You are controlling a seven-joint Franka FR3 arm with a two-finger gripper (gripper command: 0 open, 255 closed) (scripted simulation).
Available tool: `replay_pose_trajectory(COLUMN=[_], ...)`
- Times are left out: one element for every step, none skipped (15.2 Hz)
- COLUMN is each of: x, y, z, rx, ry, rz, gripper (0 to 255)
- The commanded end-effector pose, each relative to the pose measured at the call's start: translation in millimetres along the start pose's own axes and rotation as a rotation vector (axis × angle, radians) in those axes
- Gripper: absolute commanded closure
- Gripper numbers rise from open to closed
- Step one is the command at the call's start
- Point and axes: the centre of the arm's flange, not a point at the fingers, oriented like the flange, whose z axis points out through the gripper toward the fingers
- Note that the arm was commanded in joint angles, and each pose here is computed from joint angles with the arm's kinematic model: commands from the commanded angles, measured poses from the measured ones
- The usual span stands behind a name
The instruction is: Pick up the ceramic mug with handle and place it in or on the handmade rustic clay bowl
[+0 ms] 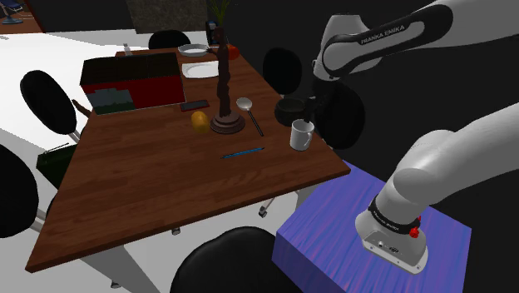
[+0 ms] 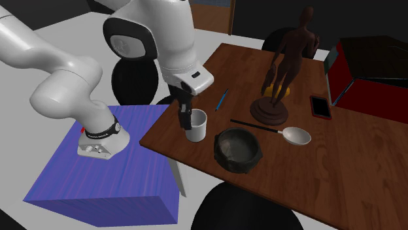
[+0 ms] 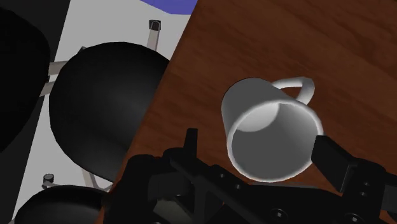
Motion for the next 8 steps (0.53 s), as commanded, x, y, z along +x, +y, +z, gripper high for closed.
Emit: replay_pose_trajectory(x=[7,10,10,10,10,10,11,11], y=[13,16,16,16,16,16,16,15], z=[21,26,31,37,42,47,53,58], rx=[0.021,0.026,0.026,0.026,0.026,0.026,0.026,0.026], ry=[0.025,0.030,0.030,0.030,0.030,0.030,0.030,0.030], rz=[0.013,0.016,0.016,0.016,0.016,0.016,0.016,0.016], gripper=[0,0,0,0,0,0,0,0])
